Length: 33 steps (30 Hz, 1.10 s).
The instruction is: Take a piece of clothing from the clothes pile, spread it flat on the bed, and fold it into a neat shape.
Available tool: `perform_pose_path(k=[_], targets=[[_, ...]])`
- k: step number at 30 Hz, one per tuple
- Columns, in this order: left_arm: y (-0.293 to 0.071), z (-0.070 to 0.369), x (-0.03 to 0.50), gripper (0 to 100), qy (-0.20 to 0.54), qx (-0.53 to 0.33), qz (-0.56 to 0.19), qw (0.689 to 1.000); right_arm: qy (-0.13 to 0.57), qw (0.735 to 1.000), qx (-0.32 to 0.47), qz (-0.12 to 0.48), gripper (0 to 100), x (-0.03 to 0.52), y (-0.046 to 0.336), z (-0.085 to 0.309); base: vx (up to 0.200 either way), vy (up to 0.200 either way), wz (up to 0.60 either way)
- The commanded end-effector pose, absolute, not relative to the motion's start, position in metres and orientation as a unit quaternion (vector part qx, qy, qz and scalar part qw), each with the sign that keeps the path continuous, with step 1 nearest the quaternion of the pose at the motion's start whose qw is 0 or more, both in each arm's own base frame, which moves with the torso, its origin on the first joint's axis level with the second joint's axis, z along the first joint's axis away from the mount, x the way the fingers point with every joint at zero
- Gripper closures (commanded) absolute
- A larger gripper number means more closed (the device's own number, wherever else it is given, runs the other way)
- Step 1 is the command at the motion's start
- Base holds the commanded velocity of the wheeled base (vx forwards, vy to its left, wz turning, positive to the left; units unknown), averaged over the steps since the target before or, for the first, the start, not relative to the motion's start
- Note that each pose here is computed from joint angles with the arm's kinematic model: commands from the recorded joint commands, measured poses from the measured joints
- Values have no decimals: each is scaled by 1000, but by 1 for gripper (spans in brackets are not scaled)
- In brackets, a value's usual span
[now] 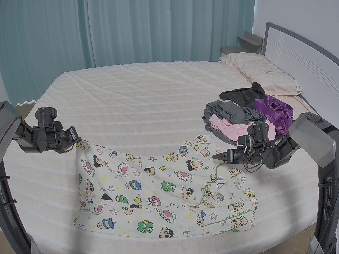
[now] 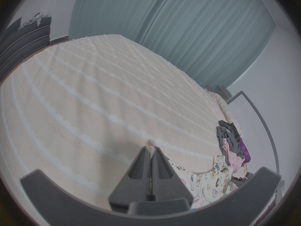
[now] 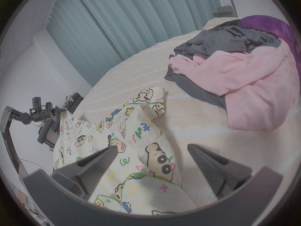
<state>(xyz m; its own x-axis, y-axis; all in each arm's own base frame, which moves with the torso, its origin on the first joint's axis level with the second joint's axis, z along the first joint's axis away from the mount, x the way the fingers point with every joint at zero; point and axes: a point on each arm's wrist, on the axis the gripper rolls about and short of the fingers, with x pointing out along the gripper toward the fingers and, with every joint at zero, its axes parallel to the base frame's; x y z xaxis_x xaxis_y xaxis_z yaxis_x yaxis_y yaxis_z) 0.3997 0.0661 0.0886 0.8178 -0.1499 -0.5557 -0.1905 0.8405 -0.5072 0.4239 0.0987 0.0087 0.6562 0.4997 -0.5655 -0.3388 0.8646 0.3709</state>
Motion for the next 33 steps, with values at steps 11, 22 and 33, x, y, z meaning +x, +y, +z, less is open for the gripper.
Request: perform_pose_path(k=[11,22,33], targets=[[65,88,400,100,305,-281,10,910,340,906,128,219,100,420,86,14,0,0,0],[66,91,405,100,294,-280,8,914,329,910,154,201,100,417,74,18,0,0,0],[63,81,410,100,305,-280,7,910,327,908,154,211,0,422,80,14,0,0,0]])
